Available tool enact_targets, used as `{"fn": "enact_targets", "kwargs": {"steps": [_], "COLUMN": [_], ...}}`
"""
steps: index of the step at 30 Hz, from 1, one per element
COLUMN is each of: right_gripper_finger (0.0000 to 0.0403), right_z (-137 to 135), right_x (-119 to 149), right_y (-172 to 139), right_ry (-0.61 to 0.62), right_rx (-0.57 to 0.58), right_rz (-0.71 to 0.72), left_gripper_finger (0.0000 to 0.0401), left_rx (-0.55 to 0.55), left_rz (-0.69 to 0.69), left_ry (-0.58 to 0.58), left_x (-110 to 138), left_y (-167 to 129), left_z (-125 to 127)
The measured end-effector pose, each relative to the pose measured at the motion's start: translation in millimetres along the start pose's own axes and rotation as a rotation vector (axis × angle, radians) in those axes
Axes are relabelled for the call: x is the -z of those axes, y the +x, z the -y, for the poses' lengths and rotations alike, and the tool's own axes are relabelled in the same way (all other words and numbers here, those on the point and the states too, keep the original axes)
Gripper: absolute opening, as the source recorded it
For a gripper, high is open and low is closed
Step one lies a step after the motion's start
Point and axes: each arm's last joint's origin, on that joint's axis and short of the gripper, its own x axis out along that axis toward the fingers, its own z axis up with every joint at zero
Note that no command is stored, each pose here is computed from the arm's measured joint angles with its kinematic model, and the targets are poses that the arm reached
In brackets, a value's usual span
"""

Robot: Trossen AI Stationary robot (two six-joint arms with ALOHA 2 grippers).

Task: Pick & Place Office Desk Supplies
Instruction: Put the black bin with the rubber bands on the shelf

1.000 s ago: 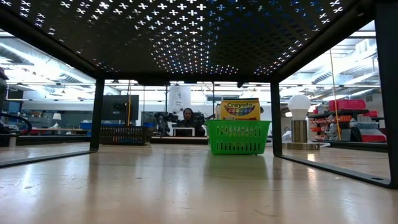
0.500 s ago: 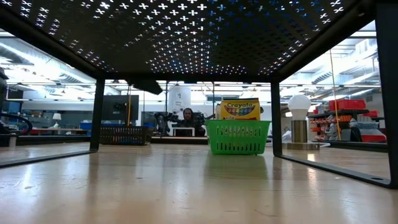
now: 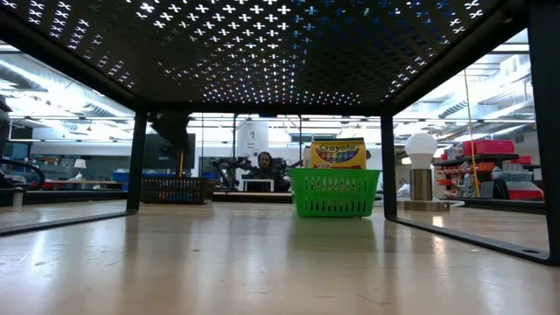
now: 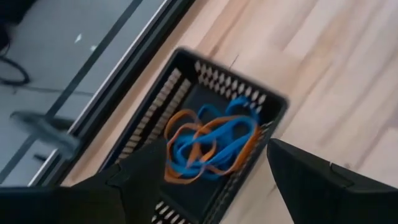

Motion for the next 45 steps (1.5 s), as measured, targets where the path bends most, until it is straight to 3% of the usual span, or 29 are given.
{"fn": "enact_targets", "kwargs": {"steps": [8, 16, 24, 29, 35, 39, 45], "right_gripper_finger": [0.0156, 0.0156, 0.0156, 0.0156, 0.0156, 0.0156, 0.0156], "right_z": [-0.5, -0.5, -0.6, -0.6, -0.6, -0.6, -0.5], "right_x": [2.7, 2.7, 2.4, 2.4, 2.4, 2.3, 2.1], "right_y": [0.1, 0.1, 0.4, 0.4, 0.5, 0.5, 0.6], "right_ry": [-0.009, -0.025, -0.028, -0.028, -0.029, -0.028, -0.028], "right_rx": [-0.009, -0.01, -0.012, -0.012, -0.013, -0.012, -0.012], "right_rz": [-0.028, -0.028, -0.025, -0.025, -0.027, -0.026, -0.024], "left_gripper_finger": [0.0295, 0.0294, 0.0293, 0.0293, 0.0293, 0.0291, 0.0253], "left_rx": [-0.007, 0.076, 0.097, 0.115, 0.042, 0.096, 0.101], "left_rz": [-0.133, -0.232, -0.246, -0.31, -0.412, -0.444, -0.456], "left_ry": [-0.006, 0.053, 0.102, 0.14, 0.191, 0.211, 0.217], "left_x": [13.0, 23.7, 25.9, 28.3, 33.5, 36.5, 37.4], "left_y": [5.1, 4.2, 6.0, 22.7, 45.8, 54.2, 59.8], "left_z": [-13.4, -13.9, -12.7, -8.2, -4.8, -1.0, 0.6]}}
